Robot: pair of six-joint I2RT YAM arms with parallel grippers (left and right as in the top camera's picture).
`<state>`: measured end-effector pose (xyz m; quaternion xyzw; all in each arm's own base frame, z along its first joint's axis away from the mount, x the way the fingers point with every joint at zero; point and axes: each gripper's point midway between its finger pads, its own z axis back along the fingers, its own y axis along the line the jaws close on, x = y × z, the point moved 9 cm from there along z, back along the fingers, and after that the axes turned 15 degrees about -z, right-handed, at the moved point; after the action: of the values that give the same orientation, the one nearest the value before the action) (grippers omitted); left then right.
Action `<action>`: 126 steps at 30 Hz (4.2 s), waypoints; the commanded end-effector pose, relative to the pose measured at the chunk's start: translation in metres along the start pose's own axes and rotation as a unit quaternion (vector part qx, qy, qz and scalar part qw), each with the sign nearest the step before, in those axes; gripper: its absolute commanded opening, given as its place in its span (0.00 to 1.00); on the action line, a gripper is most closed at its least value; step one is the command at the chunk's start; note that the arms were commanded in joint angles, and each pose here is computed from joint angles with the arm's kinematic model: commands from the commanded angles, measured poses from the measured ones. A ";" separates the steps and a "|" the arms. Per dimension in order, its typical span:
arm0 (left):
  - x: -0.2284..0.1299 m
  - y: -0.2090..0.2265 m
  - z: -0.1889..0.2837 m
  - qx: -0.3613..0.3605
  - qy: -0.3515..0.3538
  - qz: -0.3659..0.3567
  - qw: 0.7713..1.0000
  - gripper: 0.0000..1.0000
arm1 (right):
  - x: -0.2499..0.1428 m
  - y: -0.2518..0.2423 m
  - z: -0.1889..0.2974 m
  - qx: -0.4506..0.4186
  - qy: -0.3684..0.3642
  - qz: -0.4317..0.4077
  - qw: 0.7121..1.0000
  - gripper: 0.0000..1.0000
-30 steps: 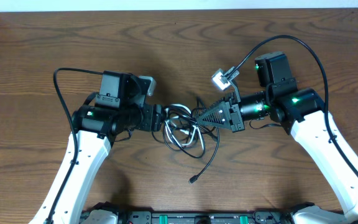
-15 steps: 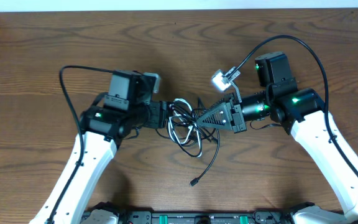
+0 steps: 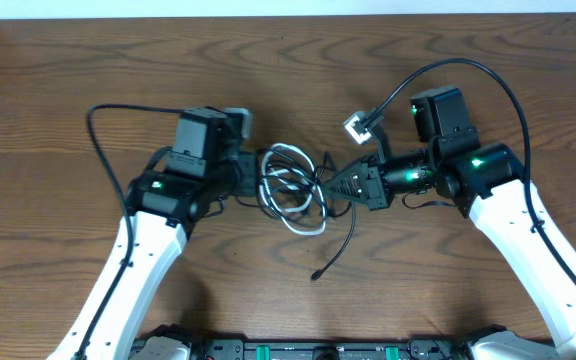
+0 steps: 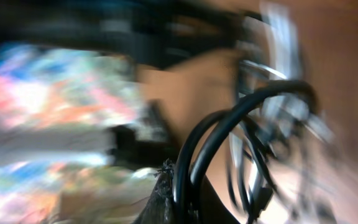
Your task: Untangle cables
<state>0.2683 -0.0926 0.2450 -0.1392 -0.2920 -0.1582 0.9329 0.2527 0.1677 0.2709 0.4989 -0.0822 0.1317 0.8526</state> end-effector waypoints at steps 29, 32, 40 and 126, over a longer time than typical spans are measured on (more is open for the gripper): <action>-0.007 0.011 0.098 0.012 -0.161 0.314 0.936 0.07 | -0.012 -0.003 -0.012 -0.131 -0.008 -0.064 0.989 0.60; -0.004 0.009 0.099 -0.012 -0.166 0.355 0.920 0.07 | -0.015 0.003 -0.021 -0.131 -0.001 -0.036 0.991 0.63; -0.002 -0.001 0.100 -0.079 -0.147 0.409 0.897 0.07 | -0.021 0.009 -0.037 -0.186 -0.004 0.019 0.982 0.64; 0.002 -0.018 0.060 -0.156 -0.091 0.018 0.983 0.88 | 0.003 0.014 0.039 -0.098 -0.137 -0.052 0.984 0.02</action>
<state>0.2351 -0.0799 0.2910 -0.3051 -0.3169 -0.0750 0.8949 0.2534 0.1387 0.2997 0.4070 -0.2129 0.0488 0.8869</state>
